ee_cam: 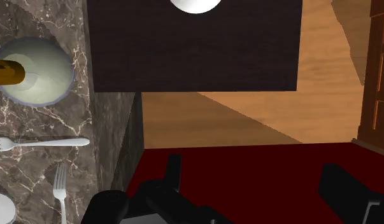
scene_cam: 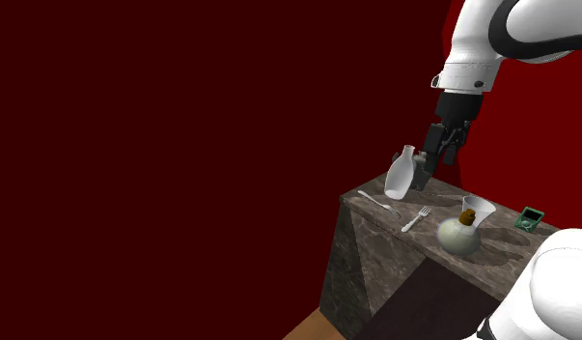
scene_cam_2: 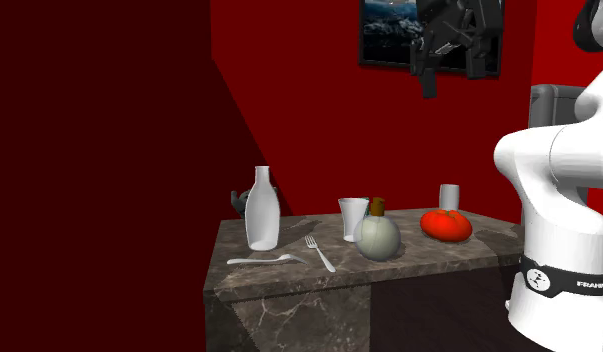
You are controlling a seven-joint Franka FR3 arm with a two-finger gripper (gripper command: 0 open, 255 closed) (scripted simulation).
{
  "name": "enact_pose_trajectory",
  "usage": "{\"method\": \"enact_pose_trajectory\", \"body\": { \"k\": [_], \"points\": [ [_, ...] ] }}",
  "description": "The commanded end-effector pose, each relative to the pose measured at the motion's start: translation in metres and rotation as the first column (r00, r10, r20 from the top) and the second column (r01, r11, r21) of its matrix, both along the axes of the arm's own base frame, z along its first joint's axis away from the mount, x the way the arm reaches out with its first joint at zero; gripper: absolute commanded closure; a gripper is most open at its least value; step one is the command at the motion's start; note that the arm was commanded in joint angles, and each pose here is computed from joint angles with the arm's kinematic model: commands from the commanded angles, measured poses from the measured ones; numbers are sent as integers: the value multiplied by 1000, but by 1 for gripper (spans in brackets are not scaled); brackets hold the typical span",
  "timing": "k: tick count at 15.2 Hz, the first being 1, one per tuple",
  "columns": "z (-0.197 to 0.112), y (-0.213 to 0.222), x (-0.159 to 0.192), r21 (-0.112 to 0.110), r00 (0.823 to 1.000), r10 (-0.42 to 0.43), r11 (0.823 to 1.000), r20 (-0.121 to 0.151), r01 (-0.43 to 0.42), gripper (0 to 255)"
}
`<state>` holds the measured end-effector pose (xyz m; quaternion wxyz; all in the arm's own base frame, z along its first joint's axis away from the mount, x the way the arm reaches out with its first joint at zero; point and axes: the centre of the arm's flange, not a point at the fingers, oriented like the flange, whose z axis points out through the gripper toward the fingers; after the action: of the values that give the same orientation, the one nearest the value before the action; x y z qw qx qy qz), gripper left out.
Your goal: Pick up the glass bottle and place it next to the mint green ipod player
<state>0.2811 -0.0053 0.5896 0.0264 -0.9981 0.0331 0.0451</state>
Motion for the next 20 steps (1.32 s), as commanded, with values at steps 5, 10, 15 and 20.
{"method": "enact_pose_trajectory", "body": {
  "k": [5,10,15,20],
  "points": [
    [-14,-44,21,-7,1000,2,1000,9,-2,0],
    [-32,-100,47,-17,1000,4,1000,21,-4,0],
    [-48,-156,73,-26,999,7,1000,33,-6,0],
    [-64,-212,100,-35,999,9,999,44,-8,0]
  ]
}}
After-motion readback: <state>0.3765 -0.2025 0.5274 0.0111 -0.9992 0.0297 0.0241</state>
